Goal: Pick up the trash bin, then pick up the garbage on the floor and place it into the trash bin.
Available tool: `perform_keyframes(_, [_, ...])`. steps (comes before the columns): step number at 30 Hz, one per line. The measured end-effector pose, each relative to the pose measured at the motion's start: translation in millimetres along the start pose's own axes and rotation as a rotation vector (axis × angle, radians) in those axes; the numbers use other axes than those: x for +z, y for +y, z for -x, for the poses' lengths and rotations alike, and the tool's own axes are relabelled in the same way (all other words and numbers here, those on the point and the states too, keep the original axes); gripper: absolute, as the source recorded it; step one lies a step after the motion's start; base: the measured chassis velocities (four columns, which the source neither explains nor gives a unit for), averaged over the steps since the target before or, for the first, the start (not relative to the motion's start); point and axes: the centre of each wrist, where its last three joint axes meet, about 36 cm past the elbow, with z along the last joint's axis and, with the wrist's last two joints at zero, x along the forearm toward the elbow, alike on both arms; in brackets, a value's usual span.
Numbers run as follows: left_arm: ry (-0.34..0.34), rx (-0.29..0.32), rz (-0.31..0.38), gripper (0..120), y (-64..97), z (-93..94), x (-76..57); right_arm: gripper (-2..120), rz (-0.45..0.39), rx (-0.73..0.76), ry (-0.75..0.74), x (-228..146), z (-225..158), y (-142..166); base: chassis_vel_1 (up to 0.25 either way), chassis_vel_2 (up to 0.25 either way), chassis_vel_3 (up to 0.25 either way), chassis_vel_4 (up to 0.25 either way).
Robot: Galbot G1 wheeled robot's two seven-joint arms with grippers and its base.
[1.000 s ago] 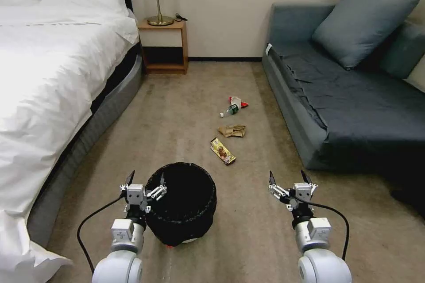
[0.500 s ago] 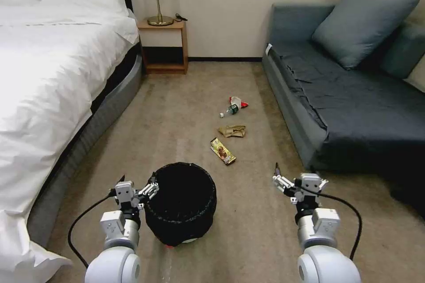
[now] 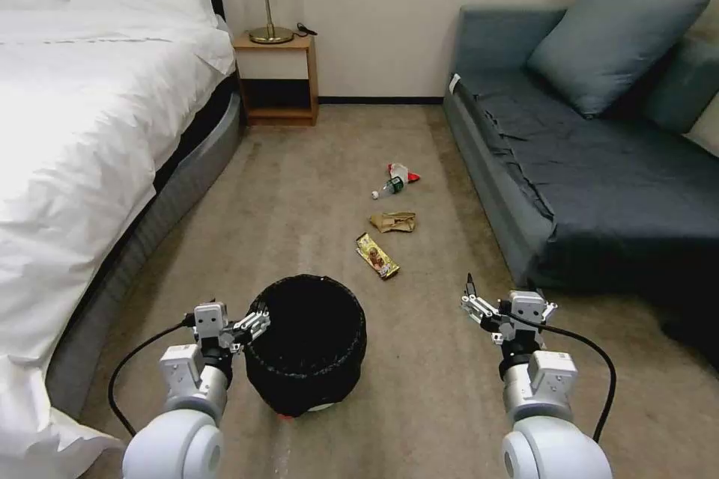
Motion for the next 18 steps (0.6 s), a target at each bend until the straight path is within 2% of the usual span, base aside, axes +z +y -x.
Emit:
perform_keyframes(3, [0.091,0.002,-0.049,100,4.6,15.5,-2.2,100,0.0,-0.003,-0.001,0.5,1.7,0.7,0.0,0.0,0.0,0.0])
perform_keyframes(4, [0.091,0.002,-0.049,100,4.6,15.5,-2.2,100,0.0,-0.003,-0.001,0.5,1.7,0.7,0.0,0.0,0.0,0.0])
perform_keyframes(10, [0.149,-0.012,-0.062,100,8.4,42.0,7.5,100,0.004,-0.01,-0.002,0.7,5.0,2.6,0.0,0.0,0.0,0.0])
perform_keyframes(18, [0.186,0.009,-0.09,100,-0.1,68.3,15.0,100,0.003,-0.004,-0.003,1.2,6.9,0.5,0.0,0.0,0.0,0.0])
